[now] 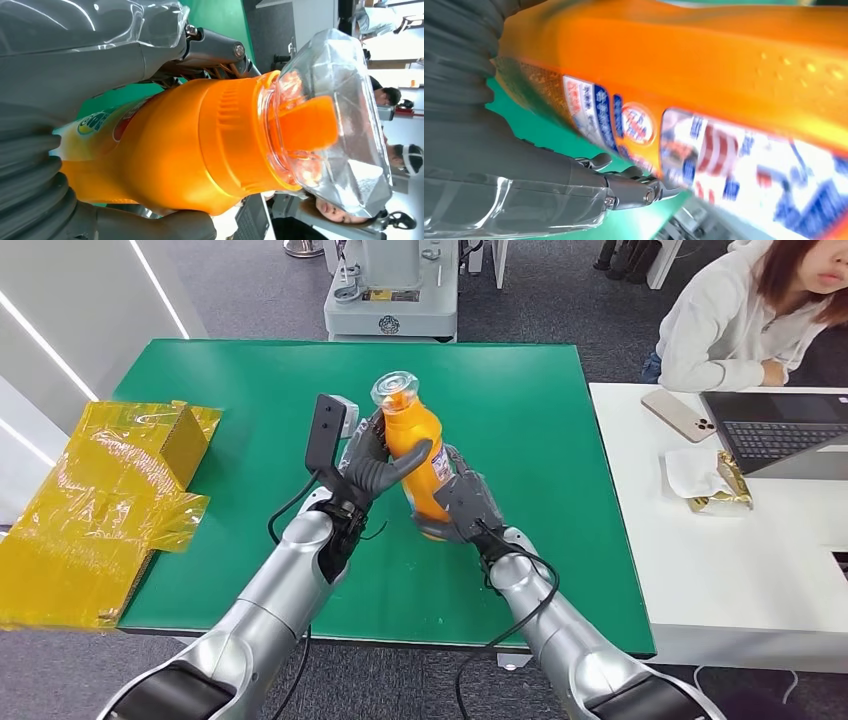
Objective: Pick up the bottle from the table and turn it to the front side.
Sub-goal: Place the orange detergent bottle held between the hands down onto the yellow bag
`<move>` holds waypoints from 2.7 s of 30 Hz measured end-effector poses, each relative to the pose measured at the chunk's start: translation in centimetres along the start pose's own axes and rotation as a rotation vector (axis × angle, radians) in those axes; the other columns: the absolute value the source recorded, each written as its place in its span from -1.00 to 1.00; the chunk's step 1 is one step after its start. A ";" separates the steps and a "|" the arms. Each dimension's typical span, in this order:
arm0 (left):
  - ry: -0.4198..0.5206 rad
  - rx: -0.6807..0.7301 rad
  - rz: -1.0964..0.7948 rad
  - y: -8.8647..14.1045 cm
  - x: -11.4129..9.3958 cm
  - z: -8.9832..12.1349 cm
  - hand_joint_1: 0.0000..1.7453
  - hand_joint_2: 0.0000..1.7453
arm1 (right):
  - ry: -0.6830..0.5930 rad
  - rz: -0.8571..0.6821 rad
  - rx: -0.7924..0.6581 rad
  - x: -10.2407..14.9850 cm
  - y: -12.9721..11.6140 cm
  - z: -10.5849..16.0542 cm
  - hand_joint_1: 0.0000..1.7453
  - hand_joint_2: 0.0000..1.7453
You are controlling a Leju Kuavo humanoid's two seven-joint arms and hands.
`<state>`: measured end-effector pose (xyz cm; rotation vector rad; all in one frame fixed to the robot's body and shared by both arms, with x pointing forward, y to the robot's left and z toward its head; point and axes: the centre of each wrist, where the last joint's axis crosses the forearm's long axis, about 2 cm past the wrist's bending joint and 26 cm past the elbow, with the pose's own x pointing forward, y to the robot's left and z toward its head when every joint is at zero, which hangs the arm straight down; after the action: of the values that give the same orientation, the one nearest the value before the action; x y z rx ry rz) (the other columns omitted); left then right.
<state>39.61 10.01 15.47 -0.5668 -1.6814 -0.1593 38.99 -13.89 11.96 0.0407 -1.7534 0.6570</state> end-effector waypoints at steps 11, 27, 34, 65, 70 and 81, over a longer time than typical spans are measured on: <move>0.008 -0.007 0.037 1.4 -0.5 0.7 0.82 1.00 | -0.054 -0.050 -0.056 -0.6 0.4 1.6 -1.00 1.00; -0.015 0.235 -0.310 7.2 -1.3 3.1 0.82 1.00 | -0.256 -0.113 -0.191 1.3 1.1 3.7 -1.00 1.00; -0.013 0.289 -0.453 9.8 -1.3 4.4 0.83 1.00 | -0.348 -0.113 -0.191 3.1 1.6 5.3 -1.00 1.00; -0.451 0.393 -1.311 18.7 11.6 2.2 1.00 1.00 | -0.441 -0.099 -0.208 4.3 2.9 10.1 -1.00 1.00; -0.467 0.398 -1.352 19.0 12.1 2.4 1.00 1.00 | -0.444 -0.098 -0.209 4.4 2.8 10.2 -1.00 1.00; -0.434 0.277 -1.917 20.9 13.3 3.6 1.00 1.00 | -0.421 -0.092 -0.266 3.1 3.3 13.2 -1.00 1.00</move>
<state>44.63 33.28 23.07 1.4650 -2.0444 -1.1730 25.22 -16.08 11.66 0.0799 -2.2183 0.3587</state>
